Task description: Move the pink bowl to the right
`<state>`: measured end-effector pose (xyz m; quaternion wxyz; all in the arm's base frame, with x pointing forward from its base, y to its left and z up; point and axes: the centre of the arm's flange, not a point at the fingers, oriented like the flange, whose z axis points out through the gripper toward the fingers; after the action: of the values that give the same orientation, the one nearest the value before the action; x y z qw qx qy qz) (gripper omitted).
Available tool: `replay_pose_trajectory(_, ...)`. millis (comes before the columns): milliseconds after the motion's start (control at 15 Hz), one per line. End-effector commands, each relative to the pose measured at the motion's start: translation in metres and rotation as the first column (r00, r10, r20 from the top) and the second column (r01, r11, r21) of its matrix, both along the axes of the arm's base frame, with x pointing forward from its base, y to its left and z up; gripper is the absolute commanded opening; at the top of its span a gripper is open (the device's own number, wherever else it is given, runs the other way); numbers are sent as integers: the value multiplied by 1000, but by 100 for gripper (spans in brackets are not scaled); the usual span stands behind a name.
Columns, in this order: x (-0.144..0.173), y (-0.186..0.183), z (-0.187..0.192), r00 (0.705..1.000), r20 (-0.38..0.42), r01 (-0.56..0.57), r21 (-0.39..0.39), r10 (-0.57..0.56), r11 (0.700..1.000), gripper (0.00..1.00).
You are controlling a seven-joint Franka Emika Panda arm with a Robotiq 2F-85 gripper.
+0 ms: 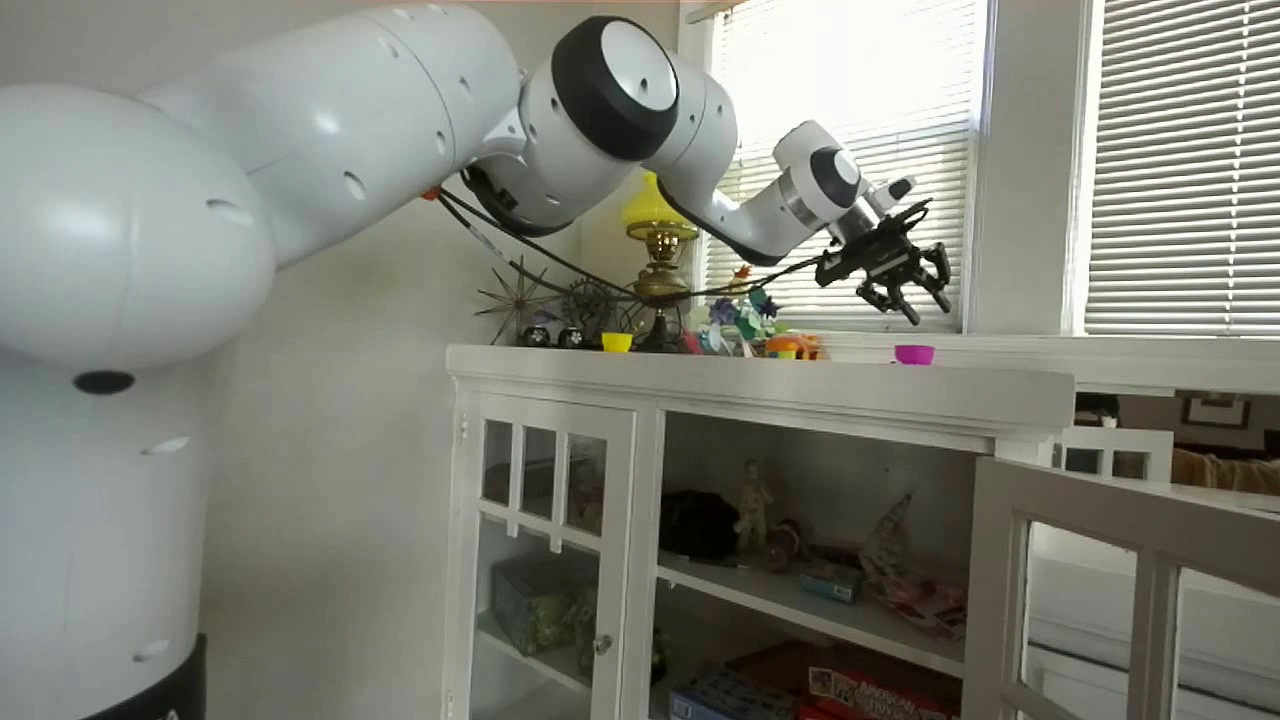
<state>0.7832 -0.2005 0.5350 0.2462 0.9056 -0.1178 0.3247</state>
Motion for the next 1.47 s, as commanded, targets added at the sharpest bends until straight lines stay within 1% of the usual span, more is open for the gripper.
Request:
replay_pose_trajectory(0, 12, -26, 20, 998, -12, 64, 53, -64, 996, 82)
replay_pose_trajectory(67, 9, -33, 20, 997, -21, 81, 78, -79, 994, 90)
replay_pose_trajectory(133, 8, -40, 20, 995, -26, 96, 99, -93, 990, 96)
replay_pose_trajectory(200, 6, -45, 19, 995, -28, 100, 131, -97, 986, 99)
replay_pose_trajectory(467, 3, -63, 18, 989, -16, 147, 237, -148, 960, 100)
replay_pose_trajectory(667, 3, -68, 17, 985, -13, 167, 297, -171, 940, 100)
replay_pose_trajectory(1067, 14, -60, 15, 986, -1, 156, 378, -169, 913, 100)
replay_pose_trajectory(1400, 23, -61, 5, 982, -9, 176, 410, -189, 895, 100)
